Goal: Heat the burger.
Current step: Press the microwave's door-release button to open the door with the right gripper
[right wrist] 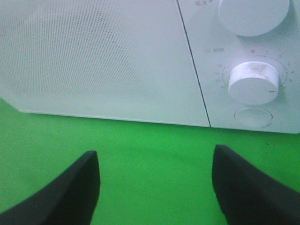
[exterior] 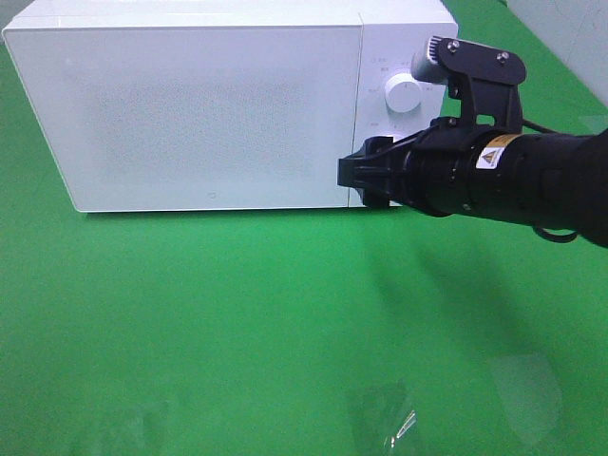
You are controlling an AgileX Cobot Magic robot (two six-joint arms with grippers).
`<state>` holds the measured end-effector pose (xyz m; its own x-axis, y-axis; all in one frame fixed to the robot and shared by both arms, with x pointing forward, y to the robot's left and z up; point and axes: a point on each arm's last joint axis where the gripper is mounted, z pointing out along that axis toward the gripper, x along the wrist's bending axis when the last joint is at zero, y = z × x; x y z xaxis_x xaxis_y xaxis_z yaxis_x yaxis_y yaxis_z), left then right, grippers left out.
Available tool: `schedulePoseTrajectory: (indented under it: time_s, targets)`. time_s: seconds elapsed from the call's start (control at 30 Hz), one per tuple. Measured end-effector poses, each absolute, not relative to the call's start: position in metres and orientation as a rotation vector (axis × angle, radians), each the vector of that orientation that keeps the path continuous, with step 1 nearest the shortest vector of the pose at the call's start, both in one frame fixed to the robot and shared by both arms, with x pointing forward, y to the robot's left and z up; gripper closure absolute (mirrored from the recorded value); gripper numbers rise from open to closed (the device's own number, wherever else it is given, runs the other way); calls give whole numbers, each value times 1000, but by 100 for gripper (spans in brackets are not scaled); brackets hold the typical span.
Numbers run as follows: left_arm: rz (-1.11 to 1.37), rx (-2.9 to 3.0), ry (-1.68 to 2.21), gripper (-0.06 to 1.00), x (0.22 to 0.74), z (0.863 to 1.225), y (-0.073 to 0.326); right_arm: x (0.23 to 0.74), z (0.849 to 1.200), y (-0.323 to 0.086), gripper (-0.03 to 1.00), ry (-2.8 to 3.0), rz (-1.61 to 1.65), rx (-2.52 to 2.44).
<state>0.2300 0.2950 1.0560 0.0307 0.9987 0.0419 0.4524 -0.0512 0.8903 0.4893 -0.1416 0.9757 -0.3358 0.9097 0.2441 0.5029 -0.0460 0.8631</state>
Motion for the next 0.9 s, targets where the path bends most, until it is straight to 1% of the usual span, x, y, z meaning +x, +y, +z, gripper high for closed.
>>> schedulePoseTrajectory:
  time_s: [0.1,0.17,0.27,0.3,0.4,0.47,0.57,0.63,0.67,0.7,0.77,0.9]
  targets:
    - [969,1595,1508,-4,230,1056,295,486,982,-148,32,1888,1302,1451]
    - [969,1595,1508,-4,230,1056,295,478,996,-161,32,1960,1237,1390]
    - [969,1595,1508,-4,230,1056,295,472,1004,-166,32,2002,1201,1354]
    - [969,1595,1508,-4,230,1056,295,464,1012,-170,32,2032,1179,1309]
    - [969,1595,1508,-4,230,1056,295,460,1017,-173,32,2041,1170,1282]
    - [969,1595,1508,-4,230,1056,295,443,1033,-183,32,2080,1125,1226]
    - [969,1595,1508,-4,230,1056,295,435,1039,-187,31,2093,1108,1222]
    - [969,1595,1508,-4,230,1056,295,426,1046,-193,29,2104,1092,1218]
    - [969,1595,1508,-4,230,1056,295,418,1051,-198,25,2118,1074,1223]
    - [969,1595,1508,-4,230,1056,295,418,1051,-198,25,2118,1074,1223]
    - [969,1595,1508,-4,230,1056,295,406,1055,-204,19,2143,1040,1236]
    - [969,1595,1508,-4,230,1056,295,393,1058,-212,18,2186,985,1262]
